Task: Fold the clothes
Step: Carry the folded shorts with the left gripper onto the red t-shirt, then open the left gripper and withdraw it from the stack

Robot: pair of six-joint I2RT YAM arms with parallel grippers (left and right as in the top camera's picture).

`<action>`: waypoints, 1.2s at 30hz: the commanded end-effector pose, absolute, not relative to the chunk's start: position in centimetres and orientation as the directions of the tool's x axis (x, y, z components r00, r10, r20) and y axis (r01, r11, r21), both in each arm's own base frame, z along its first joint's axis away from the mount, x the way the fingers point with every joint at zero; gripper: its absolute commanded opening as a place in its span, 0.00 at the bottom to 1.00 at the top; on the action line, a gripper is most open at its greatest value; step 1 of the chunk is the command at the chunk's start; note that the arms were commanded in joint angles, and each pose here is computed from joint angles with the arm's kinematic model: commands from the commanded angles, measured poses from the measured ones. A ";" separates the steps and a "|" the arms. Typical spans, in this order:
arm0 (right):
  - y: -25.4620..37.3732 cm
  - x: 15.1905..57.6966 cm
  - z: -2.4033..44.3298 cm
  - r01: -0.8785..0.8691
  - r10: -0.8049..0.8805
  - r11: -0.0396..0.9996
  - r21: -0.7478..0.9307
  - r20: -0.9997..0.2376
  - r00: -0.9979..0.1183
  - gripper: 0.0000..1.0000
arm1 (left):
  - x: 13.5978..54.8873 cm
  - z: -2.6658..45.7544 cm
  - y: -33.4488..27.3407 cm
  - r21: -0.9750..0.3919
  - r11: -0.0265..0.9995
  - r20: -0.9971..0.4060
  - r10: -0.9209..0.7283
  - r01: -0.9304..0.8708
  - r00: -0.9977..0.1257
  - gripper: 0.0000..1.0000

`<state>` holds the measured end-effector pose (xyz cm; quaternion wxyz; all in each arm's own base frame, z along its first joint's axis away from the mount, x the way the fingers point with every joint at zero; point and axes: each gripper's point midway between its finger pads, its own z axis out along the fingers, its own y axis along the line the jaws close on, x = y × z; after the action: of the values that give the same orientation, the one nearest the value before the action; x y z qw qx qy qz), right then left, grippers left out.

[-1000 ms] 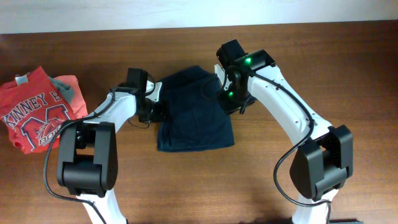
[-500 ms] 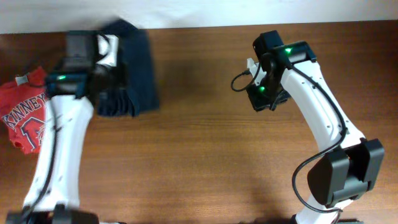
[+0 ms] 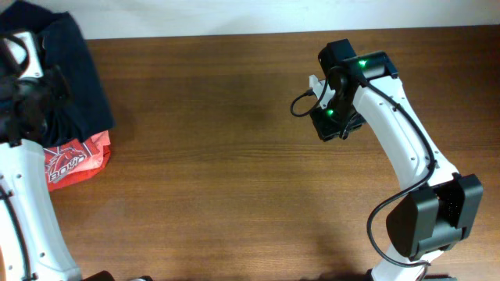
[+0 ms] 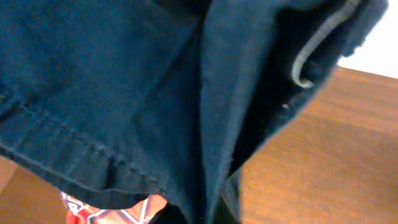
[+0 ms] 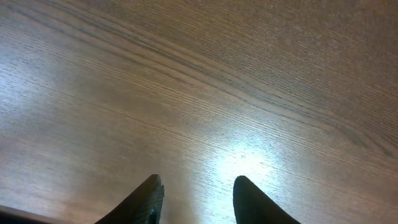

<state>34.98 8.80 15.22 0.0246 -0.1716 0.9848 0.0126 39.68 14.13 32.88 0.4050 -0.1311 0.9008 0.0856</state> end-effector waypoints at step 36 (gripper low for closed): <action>8.4 35.1 16.2 -0.338 -0.337 0.941 0.005 -0.079 -0.938 0.42 | 36.2 27.3 26.6 0.083 0.808 -0.651 -0.399 -0.583 -0.646 0.01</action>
<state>34.97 8.80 15.22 0.0245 -0.1735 0.9845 0.0127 36.95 25.16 26.75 0.3206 -0.2560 0.9033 0.1251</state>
